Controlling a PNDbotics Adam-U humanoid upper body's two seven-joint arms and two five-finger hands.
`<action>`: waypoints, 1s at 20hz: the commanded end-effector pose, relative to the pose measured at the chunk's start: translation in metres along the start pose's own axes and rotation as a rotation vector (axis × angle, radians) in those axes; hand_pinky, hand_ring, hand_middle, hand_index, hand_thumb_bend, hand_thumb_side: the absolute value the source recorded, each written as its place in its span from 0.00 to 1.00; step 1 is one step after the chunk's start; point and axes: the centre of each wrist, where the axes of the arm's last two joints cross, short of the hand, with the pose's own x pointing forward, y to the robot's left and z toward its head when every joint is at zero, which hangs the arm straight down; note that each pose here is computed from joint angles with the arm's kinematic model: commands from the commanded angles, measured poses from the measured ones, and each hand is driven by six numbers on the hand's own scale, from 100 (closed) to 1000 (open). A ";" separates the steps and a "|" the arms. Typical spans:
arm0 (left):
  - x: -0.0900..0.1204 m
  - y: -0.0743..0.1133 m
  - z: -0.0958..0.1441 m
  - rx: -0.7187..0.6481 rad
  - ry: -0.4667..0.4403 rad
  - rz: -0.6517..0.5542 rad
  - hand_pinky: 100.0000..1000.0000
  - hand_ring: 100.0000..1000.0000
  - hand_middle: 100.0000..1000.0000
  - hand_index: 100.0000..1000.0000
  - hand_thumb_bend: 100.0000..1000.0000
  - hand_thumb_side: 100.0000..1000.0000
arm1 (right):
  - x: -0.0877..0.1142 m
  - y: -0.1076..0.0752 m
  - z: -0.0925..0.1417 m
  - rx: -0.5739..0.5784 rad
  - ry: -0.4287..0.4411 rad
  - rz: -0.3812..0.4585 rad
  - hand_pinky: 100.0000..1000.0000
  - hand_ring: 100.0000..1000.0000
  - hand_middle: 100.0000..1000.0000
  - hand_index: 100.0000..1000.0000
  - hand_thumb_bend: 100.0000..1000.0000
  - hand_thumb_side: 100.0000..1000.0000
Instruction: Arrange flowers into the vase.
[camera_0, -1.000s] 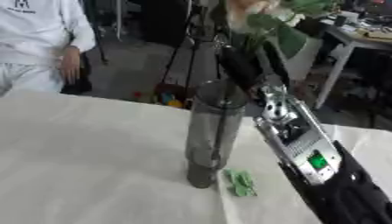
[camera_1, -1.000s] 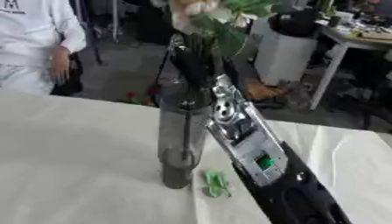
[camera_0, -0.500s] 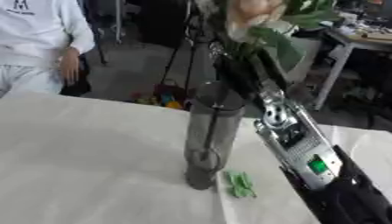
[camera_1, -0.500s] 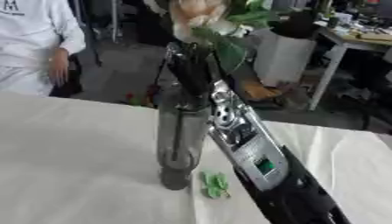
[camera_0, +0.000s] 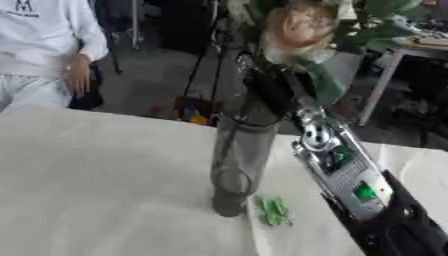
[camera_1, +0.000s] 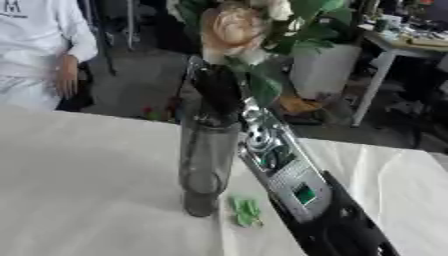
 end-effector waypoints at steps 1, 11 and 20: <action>0.005 -0.002 -0.006 -0.005 -0.026 0.009 0.87 0.89 0.85 0.95 0.00 1.00 | 0.006 -0.012 0.001 -0.007 -0.031 0.028 0.56 0.60 0.52 0.70 0.07 0.87; 0.005 -0.002 -0.007 -0.007 -0.027 0.008 0.87 0.89 0.85 0.95 0.00 1.00 | 0.008 -0.018 0.003 0.035 -0.027 0.045 0.57 0.61 0.53 0.70 0.05 0.88; 0.005 -0.003 -0.006 -0.009 -0.024 0.010 0.87 0.89 0.85 0.95 0.00 1.00 | 0.013 -0.023 0.004 0.081 -0.034 0.048 0.62 0.67 0.58 0.75 0.04 0.95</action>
